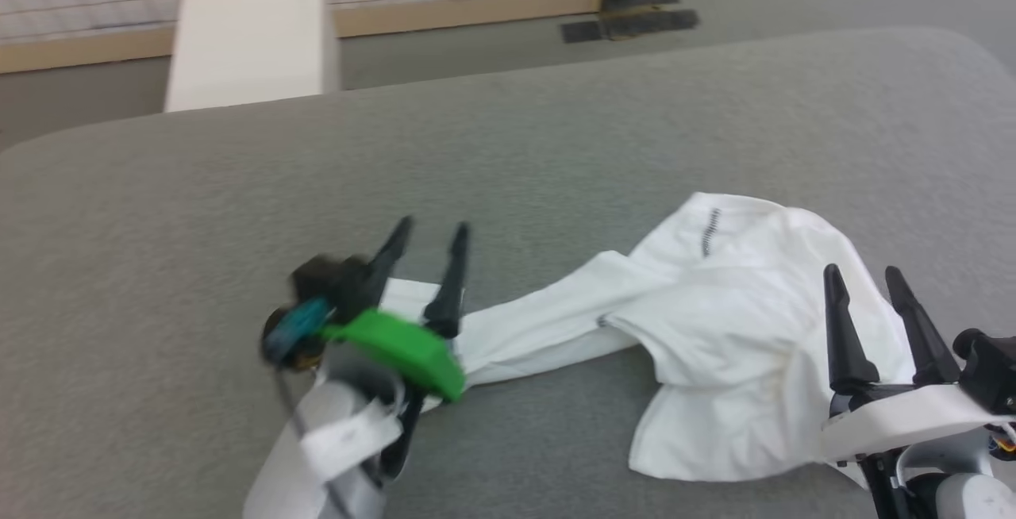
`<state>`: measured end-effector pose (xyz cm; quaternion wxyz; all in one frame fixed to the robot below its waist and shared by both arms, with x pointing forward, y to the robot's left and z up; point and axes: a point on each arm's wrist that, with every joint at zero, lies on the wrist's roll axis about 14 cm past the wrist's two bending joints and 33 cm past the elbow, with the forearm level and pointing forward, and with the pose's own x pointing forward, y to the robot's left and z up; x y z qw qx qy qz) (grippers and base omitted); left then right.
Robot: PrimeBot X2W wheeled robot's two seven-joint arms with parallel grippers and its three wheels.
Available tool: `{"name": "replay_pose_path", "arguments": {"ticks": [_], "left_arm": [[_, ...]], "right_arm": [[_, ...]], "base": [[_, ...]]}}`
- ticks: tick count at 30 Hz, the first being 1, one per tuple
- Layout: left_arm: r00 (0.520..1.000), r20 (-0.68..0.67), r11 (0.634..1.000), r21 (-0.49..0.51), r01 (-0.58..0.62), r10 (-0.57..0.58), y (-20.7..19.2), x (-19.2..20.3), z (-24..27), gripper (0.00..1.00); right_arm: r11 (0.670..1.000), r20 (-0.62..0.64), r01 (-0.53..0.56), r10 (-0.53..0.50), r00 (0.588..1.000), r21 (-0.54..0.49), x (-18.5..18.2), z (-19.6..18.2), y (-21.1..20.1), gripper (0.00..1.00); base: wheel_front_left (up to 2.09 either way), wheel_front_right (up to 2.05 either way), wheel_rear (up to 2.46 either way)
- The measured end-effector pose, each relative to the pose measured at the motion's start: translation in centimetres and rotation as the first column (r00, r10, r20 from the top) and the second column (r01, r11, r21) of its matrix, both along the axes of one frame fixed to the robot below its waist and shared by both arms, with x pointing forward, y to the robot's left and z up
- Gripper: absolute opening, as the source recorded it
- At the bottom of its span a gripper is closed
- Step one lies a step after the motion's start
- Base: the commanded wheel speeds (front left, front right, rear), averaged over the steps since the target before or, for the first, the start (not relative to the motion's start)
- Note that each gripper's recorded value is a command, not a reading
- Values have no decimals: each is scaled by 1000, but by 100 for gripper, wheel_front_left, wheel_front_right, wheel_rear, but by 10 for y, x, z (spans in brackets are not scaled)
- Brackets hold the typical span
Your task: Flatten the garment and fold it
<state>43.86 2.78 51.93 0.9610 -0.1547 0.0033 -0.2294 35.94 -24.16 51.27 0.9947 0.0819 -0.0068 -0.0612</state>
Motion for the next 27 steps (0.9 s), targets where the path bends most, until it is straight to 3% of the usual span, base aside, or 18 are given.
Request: {"name": "replay_pose_path", "arguments": {"ticks": [5, 10, 15, 17, 20, 21, 22, 23, 26, 27], "left_arm": [[966, -141, 970, 85, 230, -217, -68, 8, -20, 100], [869, -365, 887, 190, 421, -334, -108, 3, -67, 100], [771, -561, 801, 289, 525, -303, -117, -3, -113, 100], [752, -598, 751, 353, 557, -277, -115, -3, -126, 100], [710, -655, 706, 373, 602, -259, -117, -4, -136, 100], [682, -684, 688, 366, 627, -259, -118, -8, -139, 73], [661, -703, 675, 357, 646, -261, -119, -10, -139, 22], [638, -723, 669, 339, 662, -265, -120, -12, -139, 0], [641, -709, 667, 327, 669, -295, -121, -14, -132, 0], [658, -689, 687, 320, 653, -304, -120, -12, -128, 0]], "right_arm": [[998, -28, 64, -64, 998, 11, -13, -13, -18, 100], [994, -51, 105, -104, 993, 22, -14, -21, -29, 100], [988, -77, 144, -141, 987, 47, -15, -32, -39, 100], [986, -80, 159, -155, 985, 53, -17, -35, -42, 100], [983, -81, 176, -170, 982, 62, -20, -37, -46, 100], [982, -83, 179, -173, 981, 60, -21, -38, -46, 100], [982, -85, 181, -175, 981, 60, -21, -39, -47, 100], [981, -85, 184, -179, 980, 59, -22, -39, -47, 100], [981, -85, 187, -182, 980, 59, -21, -40, -48, 100], [981, -84, 185, -180, 980, 59, -20, -40, -48, 100]], "base": [[0, 0, 0], [0, 0, 0], [0, 0, 0], [0, 0, 0], [0, 0, 0], [0, 0, 0], [0, 0, 0], [0, 0, 0], [0, 0, 0], [0, 0, 0]]}}
